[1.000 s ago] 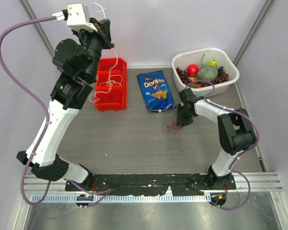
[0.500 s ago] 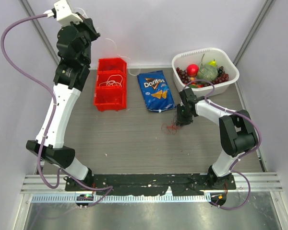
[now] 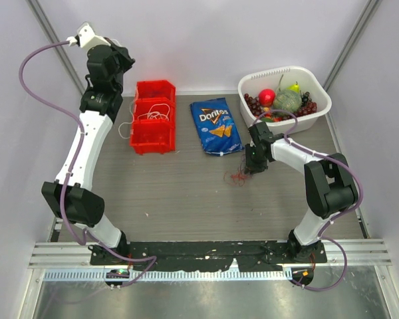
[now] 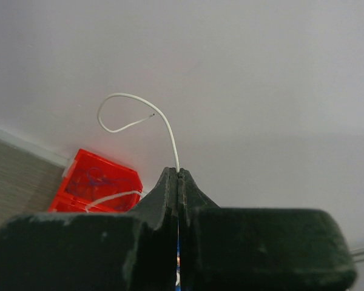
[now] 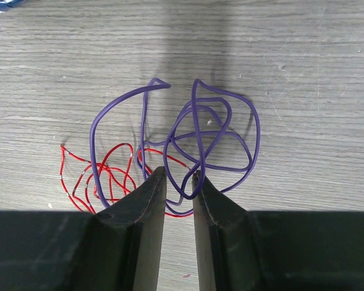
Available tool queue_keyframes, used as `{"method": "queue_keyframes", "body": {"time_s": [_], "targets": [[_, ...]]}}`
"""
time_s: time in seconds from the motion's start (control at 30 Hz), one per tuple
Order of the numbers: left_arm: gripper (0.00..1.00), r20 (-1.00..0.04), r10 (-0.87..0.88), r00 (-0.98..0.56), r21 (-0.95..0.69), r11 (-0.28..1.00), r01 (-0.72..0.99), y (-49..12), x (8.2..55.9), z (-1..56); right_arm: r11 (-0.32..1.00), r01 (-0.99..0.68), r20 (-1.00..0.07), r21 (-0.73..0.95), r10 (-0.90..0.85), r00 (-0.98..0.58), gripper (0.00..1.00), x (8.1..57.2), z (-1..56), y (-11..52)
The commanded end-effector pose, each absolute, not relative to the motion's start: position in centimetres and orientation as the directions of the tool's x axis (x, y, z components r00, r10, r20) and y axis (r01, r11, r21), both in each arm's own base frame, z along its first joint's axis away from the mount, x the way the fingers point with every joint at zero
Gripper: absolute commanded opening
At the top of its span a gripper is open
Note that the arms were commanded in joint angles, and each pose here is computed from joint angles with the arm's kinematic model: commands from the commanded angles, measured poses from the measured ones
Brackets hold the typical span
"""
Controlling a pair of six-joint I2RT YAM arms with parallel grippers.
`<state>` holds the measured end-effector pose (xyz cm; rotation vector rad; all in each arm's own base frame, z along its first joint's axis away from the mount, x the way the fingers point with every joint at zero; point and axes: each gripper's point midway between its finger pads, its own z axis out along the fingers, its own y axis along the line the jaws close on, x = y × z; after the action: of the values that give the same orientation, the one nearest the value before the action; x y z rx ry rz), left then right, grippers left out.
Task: Untangle the cables
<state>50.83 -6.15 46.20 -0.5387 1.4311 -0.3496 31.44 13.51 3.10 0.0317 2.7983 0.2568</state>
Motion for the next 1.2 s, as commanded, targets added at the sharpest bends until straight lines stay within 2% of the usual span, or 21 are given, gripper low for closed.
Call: {"method": "queue_keyframes", "body": {"time_s": [0.0,0.53,0.77,0.97,1.07,1.17], "targets": [[0.00,-0.799,-0.570,0.194,-0.584,0.811,-0.025,-5.8,49.9,49.6,0.983,-0.024,-0.387,0.183,0.050,-0.921,0.29,32.4,5.0,13.5],[0.00,-0.732,-0.632,0.254,-0.615,0.774,0.154,-7.3,48.4,56.1,0.981,-0.027,-0.385,0.191,0.049,-0.922,0.29,32.7,5.1,13.8],[0.00,-0.715,-0.652,0.251,-0.626,0.757,0.186,-7.7,48.2,56.7,0.981,-0.028,-0.380,0.193,0.049,-0.924,0.29,32.6,5.1,13.9],[0.00,-0.678,-0.714,0.174,-0.680,0.700,0.218,-9.2,49.4,54.6,0.981,-0.025,-0.378,0.191,0.050,-0.925,0.29,32.6,5.0,13.8],[0.00,-0.683,-0.711,0.164,-0.663,0.699,0.267,-10.2,49.2,55.8,0.982,-0.023,-0.382,0.188,0.052,-0.923,0.29,32.6,5.1,13.7],[0.00,-0.723,-0.654,0.221,-0.583,0.750,0.311,-11.2,47.8,58.7,0.982,-0.022,-0.381,0.186,0.052,-0.923,0.29,32.5,5.1,13.7]]}}
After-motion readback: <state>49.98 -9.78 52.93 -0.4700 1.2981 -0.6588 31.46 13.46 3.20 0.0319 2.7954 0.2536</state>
